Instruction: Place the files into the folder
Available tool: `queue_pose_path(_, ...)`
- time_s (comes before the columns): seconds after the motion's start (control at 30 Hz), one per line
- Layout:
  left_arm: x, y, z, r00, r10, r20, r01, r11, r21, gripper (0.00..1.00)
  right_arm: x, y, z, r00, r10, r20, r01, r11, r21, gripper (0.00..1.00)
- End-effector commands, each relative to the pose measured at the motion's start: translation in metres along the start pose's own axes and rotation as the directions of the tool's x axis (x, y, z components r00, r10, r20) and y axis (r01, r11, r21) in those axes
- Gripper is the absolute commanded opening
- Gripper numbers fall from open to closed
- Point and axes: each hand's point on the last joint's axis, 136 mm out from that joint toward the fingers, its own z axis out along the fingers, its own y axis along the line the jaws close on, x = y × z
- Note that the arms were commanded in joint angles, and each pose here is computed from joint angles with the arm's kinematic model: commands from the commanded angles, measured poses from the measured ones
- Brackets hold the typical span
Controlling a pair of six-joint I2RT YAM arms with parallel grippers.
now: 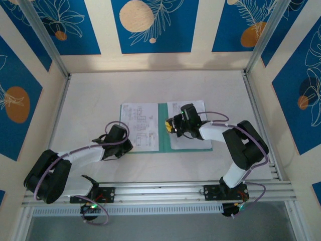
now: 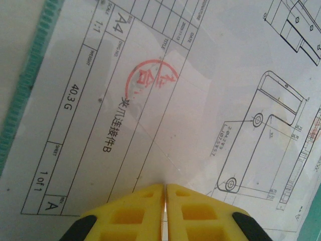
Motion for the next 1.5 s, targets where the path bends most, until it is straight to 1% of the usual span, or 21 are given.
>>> queue_pose_path(0.0,0.009,0.011,0.001,1.000,0.006,-0.018,-0.007,0.999,-0.033,0.10,0.001,0.010,0.003,1.000,0.011,-0.018,-0.011,1.000,-0.018,0.21)
queue_pose_path(0.23,0.008,0.011,0.001,1.000,0.008,-0.016,-0.008,0.999,-0.034,0.10,0.001,0.010,0.001,1.000,0.012,-0.011,-0.012,1.000,-0.018,0.18)
queue_pose_path(0.6,0.008,0.011,0.001,1.000,0.009,-0.015,-0.009,0.999,-0.035,0.10,0.004,0.016,-0.006,1.000,0.004,-0.009,-0.004,0.999,-0.037,0.19)
queue_pose_path(0.93,0.008,0.010,0.000,1.000,0.009,-0.014,-0.009,0.999,-0.032,0.10,0.005,0.012,-0.006,1.000,0.010,-0.009,-0.011,1.000,-0.027,0.17)
queue_pose_path(1.23,0.007,0.010,0.001,1.000,0.008,-0.014,-0.008,0.999,-0.033,0.10,0.006,0.016,-0.013,1.000,0.002,0.000,-0.002,0.999,-0.036,0.18)
queue_pose_path(1.47,0.007,0.008,0.001,1.000,0.013,-0.016,-0.014,1.000,-0.028,0.09,0.004,0.007,-0.006,1.000,0.016,-0.012,-0.016,1.000,-0.006,0.15)
